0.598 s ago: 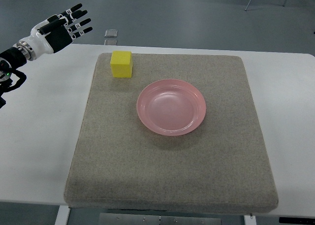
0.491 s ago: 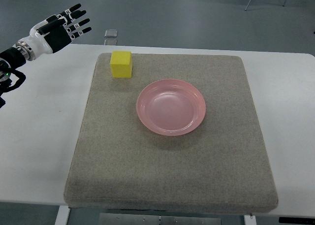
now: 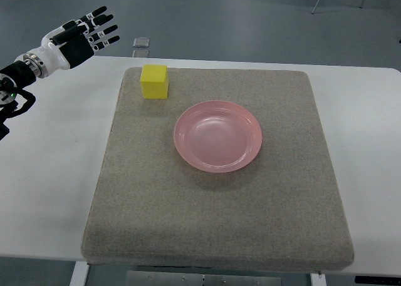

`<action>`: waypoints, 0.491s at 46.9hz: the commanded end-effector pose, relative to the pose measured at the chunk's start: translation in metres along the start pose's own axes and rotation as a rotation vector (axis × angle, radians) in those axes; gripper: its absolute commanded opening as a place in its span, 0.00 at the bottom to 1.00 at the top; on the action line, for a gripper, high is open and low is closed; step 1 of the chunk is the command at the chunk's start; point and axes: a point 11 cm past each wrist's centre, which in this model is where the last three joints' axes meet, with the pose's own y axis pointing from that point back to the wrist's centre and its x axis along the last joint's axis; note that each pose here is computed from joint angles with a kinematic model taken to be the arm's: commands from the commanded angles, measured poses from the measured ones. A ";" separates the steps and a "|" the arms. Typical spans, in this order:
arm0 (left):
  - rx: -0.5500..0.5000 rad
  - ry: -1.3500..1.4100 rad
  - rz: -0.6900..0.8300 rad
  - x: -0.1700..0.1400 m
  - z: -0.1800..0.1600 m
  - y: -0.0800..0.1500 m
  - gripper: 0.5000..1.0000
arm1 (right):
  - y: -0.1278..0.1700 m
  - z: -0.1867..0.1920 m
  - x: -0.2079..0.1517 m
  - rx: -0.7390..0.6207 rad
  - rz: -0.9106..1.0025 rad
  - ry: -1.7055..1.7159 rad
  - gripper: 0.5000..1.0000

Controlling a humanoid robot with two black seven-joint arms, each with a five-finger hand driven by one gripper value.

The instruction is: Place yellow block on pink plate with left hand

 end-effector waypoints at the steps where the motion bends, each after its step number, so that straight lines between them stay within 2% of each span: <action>1: -0.010 -0.004 0.001 0.000 0.003 0.000 0.99 | 0.000 0.000 0.000 0.000 -0.001 0.000 0.85; 8: 0.046 -0.083 0.005 0.000 -0.001 0.000 0.99 | 0.000 0.000 0.000 0.000 -0.001 0.000 0.85; 16: 0.190 -0.403 -0.001 -0.009 0.000 -0.007 0.99 | 0.000 0.000 0.000 0.000 -0.001 0.000 0.85; 23: 0.187 -0.611 -0.031 -0.017 0.011 -0.011 0.99 | 0.000 0.000 0.000 0.000 -0.001 0.000 0.85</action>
